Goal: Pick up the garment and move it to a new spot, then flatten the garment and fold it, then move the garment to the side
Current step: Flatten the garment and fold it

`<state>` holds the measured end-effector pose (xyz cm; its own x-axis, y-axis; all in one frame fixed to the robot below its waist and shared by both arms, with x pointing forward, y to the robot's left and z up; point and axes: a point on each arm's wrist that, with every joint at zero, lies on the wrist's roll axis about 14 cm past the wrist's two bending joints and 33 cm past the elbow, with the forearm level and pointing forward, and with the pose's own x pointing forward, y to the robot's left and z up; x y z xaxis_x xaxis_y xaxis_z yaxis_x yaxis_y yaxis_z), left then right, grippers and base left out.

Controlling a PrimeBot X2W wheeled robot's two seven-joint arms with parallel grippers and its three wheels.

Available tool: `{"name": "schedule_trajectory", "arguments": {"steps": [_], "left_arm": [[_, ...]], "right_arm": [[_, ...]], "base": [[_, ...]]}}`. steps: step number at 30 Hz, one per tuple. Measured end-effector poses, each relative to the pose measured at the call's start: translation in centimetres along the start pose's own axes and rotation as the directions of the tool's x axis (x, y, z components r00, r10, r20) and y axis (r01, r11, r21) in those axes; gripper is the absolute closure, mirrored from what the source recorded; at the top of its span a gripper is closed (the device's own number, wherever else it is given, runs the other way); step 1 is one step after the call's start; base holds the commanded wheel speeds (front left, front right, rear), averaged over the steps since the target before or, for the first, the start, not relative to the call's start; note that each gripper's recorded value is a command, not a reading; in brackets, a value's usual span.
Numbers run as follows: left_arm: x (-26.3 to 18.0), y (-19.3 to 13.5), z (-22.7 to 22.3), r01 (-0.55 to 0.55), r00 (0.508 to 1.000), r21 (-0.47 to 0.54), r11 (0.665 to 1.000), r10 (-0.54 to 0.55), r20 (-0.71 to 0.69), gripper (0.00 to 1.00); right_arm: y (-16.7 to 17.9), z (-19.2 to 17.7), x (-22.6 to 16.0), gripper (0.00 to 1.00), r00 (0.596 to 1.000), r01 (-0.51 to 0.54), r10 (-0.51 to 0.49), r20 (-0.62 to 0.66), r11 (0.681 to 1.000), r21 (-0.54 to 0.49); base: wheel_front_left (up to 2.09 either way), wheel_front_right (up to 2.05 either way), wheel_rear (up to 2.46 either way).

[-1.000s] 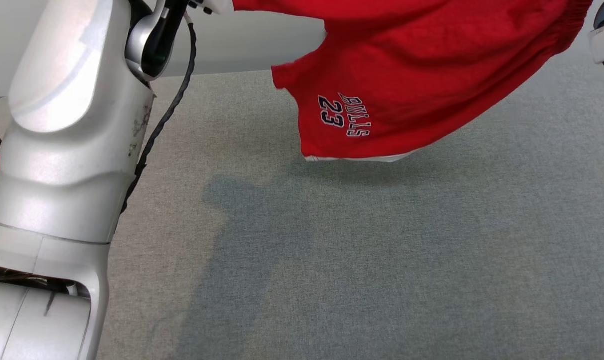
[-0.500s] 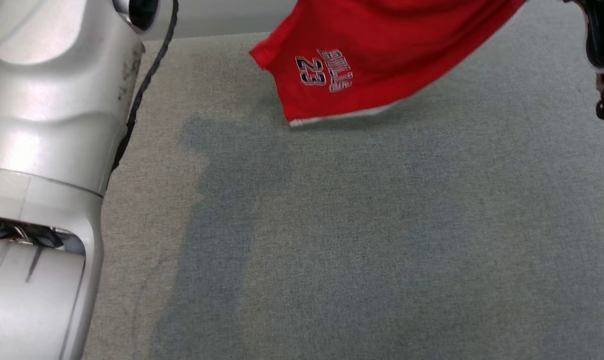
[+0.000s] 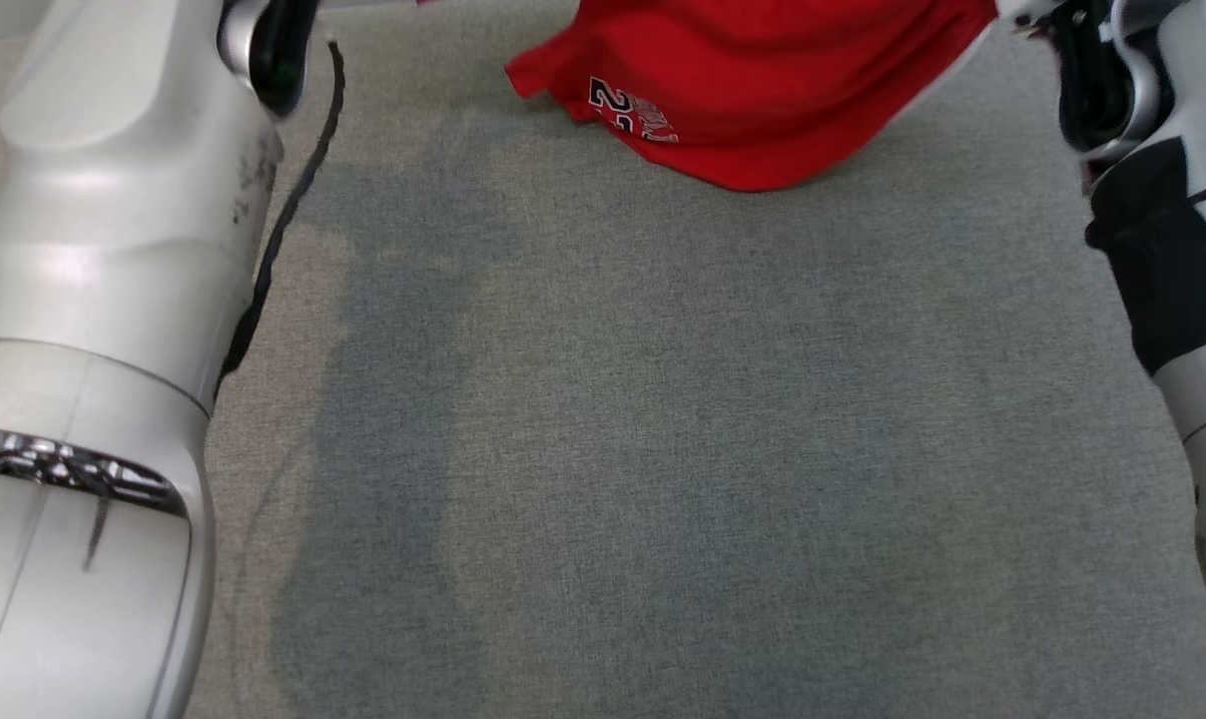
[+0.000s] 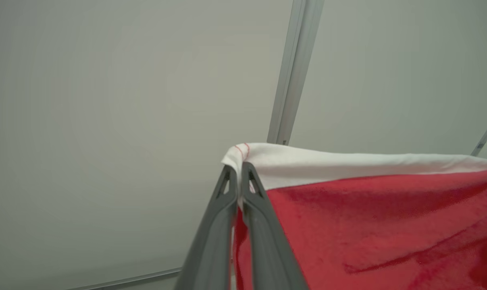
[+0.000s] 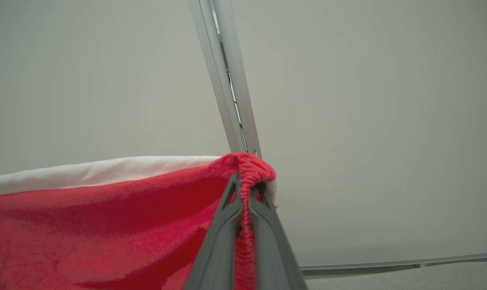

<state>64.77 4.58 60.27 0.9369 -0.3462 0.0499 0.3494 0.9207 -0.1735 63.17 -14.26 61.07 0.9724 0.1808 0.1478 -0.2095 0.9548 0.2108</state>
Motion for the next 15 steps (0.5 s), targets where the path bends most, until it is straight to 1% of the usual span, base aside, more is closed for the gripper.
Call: {"name": "schedule_trajectory", "arguments": {"steps": [1,3,4,5,6,10,11,13,15], "left_arm": [[-0.2,0.4,-1.9,-0.009,0.999,-0.006,1.0,0.009,-0.041,1.0],[-0.8,1.3,-5.5,-0.037,0.994,-0.05,0.998,0.031,-0.107,1.0],[-0.8,1.3,-5.5,-0.037,0.994,-0.05,0.998,0.031,-0.107,1.0],[-1.2,1.6,-7.2,-0.053,0.989,-0.069,0.996,0.043,-0.14,1.0],[-1.7,2.0,-9.0,-0.074,0.983,-0.088,0.993,0.058,-0.175,1.0],[-4.0,2.4,-14.9,-0.117,0.953,-0.111,0.987,0.08,-0.293,1.0],[-4.6,2.5,-15.9,-0.132,0.946,-0.123,0.984,0.088,-0.311,1.0],[-5.2,2.2,-17.1,-0.114,0.942,-0.099,0.989,0.076,-0.326,1.0],[-5.7,1.9,-17.8,-0.112,0.944,-0.099,0.989,0.075,-0.321,1.0]], "right_arm": [[-0.1,-1.5,-0.2,1.0,0.999,0.005,-0.005,-0.032,1.0,0.005],[-0.3,-4.6,-0.6,1.0,0.995,0.009,-0.009,-0.097,1.0,0.003],[-0.3,-4.6,-0.6,1.0,0.995,0.009,-0.009,-0.097,1.0,0.003],[-0.4,-5.9,-0.9,1.0,0.992,0.013,-0.012,-0.126,1.0,0.006],[-0.5,-7.5,-1.3,1.0,0.987,0.01,-0.011,-0.163,1.0,-0.004],[-0.9,-13.1,-4.0,1.0,0.955,0.006,-0.013,-0.296,1.0,-0.025],[-0.9,-14.2,-4.7,1.0,0.947,-0.002,-0.01,-0.322,0.999,-0.035],[-0.5,-15.6,-5.6,1.0,0.935,-0.039,0.016,-0.354,0.997,-0.059],[0.2,-16.6,-6.7,1.0,0.928,-0.073,0.046,-0.37,0.996,-0.059]], "base": [[0.0,0.0,0.0],[0.0,0.0,0.0],[0.0,0.0,0.0],[0.0,0.0,0.0],[0.0,0.0,0.0],[0.0,0.0,0.0],[0.0,0.0,0.0],[0.0,0.0,0.0],[0.0,0.0,0.0]]}}
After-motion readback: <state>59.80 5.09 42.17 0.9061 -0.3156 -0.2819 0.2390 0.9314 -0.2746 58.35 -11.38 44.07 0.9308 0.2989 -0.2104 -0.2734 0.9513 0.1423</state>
